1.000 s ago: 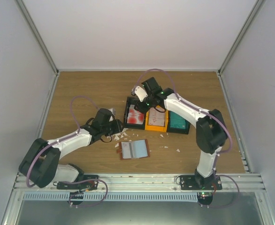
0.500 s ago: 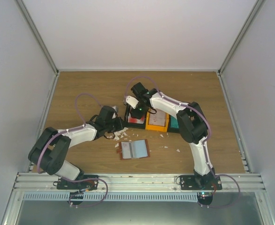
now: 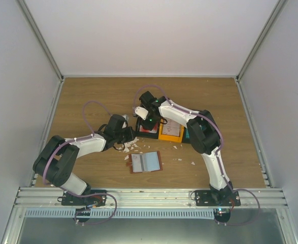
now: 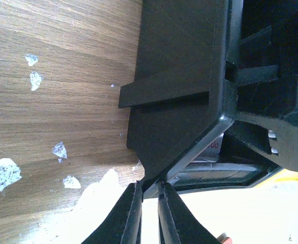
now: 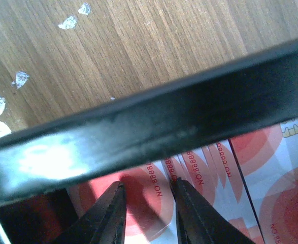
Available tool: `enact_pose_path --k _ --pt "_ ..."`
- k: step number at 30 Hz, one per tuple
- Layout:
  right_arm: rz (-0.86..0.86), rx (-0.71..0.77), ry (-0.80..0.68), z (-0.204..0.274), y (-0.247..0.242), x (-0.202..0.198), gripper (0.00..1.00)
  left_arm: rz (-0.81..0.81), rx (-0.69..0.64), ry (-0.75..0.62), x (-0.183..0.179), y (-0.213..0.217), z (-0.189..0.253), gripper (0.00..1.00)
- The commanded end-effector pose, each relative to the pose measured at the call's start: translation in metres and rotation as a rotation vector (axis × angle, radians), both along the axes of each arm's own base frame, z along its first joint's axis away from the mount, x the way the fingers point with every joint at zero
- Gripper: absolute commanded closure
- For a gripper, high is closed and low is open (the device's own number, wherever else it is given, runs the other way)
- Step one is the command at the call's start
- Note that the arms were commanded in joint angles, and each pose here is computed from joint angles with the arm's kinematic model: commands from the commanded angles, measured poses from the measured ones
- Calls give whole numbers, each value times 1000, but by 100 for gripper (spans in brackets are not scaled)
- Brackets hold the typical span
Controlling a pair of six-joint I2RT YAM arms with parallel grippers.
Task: Put the credit cards into the card holder
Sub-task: Pick up the credit card from the storage box.
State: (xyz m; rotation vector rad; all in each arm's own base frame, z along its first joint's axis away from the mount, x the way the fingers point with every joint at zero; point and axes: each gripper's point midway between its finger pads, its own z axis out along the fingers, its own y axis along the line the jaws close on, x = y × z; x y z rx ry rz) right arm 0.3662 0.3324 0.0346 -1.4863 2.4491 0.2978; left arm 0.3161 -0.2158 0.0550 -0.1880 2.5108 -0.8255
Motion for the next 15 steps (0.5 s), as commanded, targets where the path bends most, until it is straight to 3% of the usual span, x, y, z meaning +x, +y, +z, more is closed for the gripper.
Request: enact_pose_path --k 1,6,15 --pt "26 -7 65 1 0 -16 73 -10 -24 -65 17 -8 13 87" --pt "36 43 69 20 5 -22 80 -10 -23 -66 20 -9 13 87" --pt "43 67 84 32 2 -34 82 -10 -26 -66 20 -10 14 87"
